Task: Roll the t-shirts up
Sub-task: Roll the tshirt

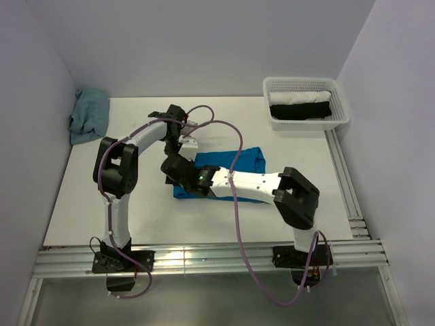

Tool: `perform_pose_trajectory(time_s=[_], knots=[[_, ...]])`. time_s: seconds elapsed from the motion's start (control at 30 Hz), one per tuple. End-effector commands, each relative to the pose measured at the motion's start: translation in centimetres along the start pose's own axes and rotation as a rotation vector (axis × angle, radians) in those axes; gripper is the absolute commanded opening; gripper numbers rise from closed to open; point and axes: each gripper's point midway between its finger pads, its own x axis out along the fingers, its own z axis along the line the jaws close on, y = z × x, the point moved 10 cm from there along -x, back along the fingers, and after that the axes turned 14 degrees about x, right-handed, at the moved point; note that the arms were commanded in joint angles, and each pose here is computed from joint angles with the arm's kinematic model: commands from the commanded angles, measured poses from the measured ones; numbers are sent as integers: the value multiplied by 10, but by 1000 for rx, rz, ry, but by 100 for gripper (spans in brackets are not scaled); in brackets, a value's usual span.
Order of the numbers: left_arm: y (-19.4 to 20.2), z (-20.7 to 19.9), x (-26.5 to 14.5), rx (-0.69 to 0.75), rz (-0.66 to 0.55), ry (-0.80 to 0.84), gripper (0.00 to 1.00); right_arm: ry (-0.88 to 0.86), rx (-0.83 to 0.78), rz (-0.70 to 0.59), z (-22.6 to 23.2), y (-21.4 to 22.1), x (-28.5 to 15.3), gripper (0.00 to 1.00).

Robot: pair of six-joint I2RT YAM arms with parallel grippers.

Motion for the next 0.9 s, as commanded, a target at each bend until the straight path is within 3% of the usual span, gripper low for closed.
perform_pose_trajectory(time_s=[0.0,0.4,0.5,0.63,0.73,0.87], knots=[[-7,7,2,17,-2,-49,0,126,-90,-92,-4,-1,27,51],[-8,7,0,18,-2,-44,0,199,-115,-101,-16,24,78,49],[-9,6,-2,23,-7,-41,7,238,-125,-82,-24,31,81,49],[-12,5,-5,27,-23,-25,25,296,-137,-59,-35,37,81,50],[-16,3,-11,31,-52,-9,44,308,-131,-57,-41,39,79,52],[-25,2,-23,35,-95,3,54,324,-138,-38,-44,42,79,54]])
